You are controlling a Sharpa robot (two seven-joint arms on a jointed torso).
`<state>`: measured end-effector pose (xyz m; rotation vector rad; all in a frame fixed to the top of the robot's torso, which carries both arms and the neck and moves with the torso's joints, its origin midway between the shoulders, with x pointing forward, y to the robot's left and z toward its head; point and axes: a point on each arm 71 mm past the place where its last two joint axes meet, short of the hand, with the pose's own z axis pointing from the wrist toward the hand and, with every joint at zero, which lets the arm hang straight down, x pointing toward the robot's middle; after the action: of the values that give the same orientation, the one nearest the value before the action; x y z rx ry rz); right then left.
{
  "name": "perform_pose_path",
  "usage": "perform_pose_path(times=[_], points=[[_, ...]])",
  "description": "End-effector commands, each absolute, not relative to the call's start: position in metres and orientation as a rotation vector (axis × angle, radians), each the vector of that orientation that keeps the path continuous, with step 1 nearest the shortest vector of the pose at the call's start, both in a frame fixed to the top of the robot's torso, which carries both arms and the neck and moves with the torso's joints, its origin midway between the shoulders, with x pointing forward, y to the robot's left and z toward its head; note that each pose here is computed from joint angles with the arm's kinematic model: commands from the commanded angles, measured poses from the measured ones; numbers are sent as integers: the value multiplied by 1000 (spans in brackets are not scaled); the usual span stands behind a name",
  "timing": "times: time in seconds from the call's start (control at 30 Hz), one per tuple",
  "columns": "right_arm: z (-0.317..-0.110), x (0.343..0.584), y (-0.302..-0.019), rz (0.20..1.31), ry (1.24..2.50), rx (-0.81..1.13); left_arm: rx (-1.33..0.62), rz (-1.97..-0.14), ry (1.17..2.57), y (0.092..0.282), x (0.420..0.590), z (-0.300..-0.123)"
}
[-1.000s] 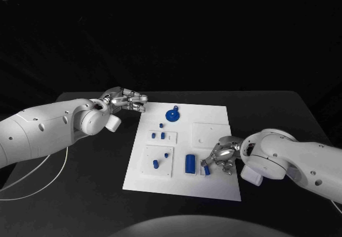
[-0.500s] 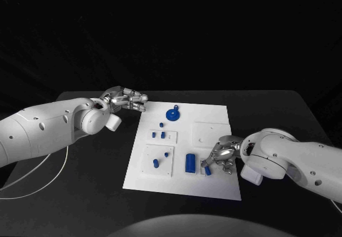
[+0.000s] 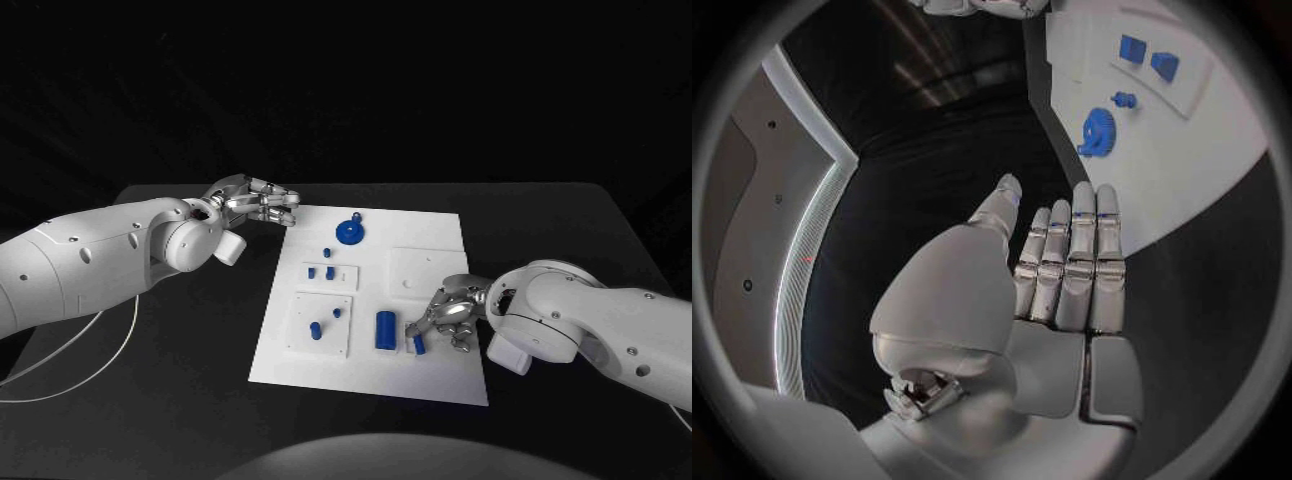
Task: Assemble the parts on the task board
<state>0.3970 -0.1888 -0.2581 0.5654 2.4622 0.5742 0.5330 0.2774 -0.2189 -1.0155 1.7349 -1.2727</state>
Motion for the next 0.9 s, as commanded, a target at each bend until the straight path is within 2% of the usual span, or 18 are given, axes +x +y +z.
perform_pose_path(times=[0.03, 0.9], points=[[-265, 394, -191, 484, 2507, 532, -1006, -1290, 1746, 275, 532, -219], [-270, 396, -191, 448, 2521, 468, -1001, -1288, 1761, 273, 533, -220]])
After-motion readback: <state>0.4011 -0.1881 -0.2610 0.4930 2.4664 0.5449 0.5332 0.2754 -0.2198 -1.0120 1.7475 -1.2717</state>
